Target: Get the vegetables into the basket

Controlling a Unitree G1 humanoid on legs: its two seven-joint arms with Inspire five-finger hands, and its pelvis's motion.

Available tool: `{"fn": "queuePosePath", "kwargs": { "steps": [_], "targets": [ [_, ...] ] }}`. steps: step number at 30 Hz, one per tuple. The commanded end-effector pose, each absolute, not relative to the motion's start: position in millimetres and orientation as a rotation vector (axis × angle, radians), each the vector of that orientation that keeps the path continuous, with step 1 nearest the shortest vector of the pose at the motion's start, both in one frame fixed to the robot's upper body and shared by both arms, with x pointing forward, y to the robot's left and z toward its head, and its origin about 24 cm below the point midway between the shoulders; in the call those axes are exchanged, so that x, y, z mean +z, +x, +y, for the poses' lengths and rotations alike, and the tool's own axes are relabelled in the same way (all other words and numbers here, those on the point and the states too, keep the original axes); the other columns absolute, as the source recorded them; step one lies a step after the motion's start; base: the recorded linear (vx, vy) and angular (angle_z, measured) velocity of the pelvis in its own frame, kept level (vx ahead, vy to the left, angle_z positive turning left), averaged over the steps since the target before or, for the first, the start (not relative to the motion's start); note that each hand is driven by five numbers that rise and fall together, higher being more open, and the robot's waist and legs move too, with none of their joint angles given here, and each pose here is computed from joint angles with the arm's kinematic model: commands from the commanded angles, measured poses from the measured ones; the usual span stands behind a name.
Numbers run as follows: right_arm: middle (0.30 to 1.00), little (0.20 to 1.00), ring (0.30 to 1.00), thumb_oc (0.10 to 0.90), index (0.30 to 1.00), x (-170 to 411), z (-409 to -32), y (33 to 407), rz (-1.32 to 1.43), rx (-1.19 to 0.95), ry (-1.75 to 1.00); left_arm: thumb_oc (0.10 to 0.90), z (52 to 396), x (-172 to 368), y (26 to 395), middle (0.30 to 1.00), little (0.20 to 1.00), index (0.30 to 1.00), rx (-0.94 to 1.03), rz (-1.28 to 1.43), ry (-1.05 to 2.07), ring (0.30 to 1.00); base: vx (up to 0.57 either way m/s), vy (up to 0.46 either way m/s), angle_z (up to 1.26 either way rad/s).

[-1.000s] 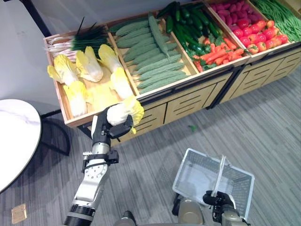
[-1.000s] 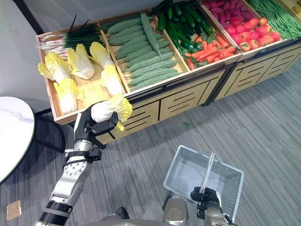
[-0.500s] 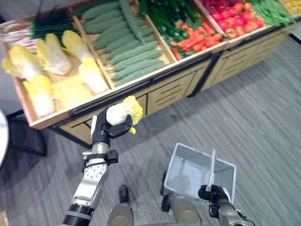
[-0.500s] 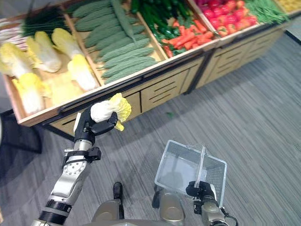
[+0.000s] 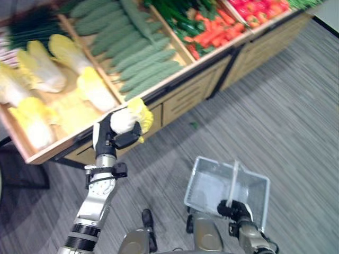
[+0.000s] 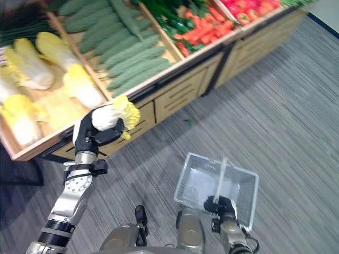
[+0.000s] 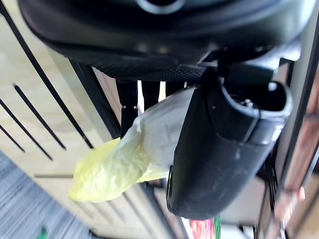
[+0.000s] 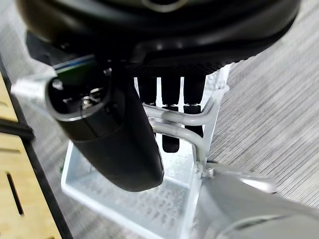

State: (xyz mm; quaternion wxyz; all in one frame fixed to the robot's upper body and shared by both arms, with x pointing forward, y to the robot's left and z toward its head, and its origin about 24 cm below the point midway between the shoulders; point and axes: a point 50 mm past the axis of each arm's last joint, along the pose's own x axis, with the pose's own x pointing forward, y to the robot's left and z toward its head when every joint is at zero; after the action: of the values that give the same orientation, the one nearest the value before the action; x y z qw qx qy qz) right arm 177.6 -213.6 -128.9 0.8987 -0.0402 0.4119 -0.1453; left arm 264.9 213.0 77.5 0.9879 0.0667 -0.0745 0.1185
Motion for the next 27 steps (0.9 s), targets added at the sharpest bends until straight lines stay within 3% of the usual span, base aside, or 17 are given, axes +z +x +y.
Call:
{"fn": "queuePosePath", "kwargs": {
  "steps": [1,15,27],
  "targets": [
    [0.3,0.3,0.3,0.4,0.3,-131,-220,167,0.854,-0.316,-0.105,0.4,201,135,261,0.3,0.3,0.3,0.191,-0.47,0.134,0.3,-0.1,0.053,-0.61],
    [0.3,0.3,0.3,0.4,0.3,-130,-217,165,0.845,-0.245,-0.174,0.4,206,124,257,0.3,0.3,0.3,0.201,-0.412,0.104,0.3,-0.08,-0.027,-0.57],
    [0.3,0.3,0.3,0.4,0.3,-125,-227,168,0.815,-0.258,-0.19,0.4,195,117,264,0.3,0.3,0.3,0.157,-0.379,-0.033,0.3,0.01,-0.174,-0.01]
  ]
}}
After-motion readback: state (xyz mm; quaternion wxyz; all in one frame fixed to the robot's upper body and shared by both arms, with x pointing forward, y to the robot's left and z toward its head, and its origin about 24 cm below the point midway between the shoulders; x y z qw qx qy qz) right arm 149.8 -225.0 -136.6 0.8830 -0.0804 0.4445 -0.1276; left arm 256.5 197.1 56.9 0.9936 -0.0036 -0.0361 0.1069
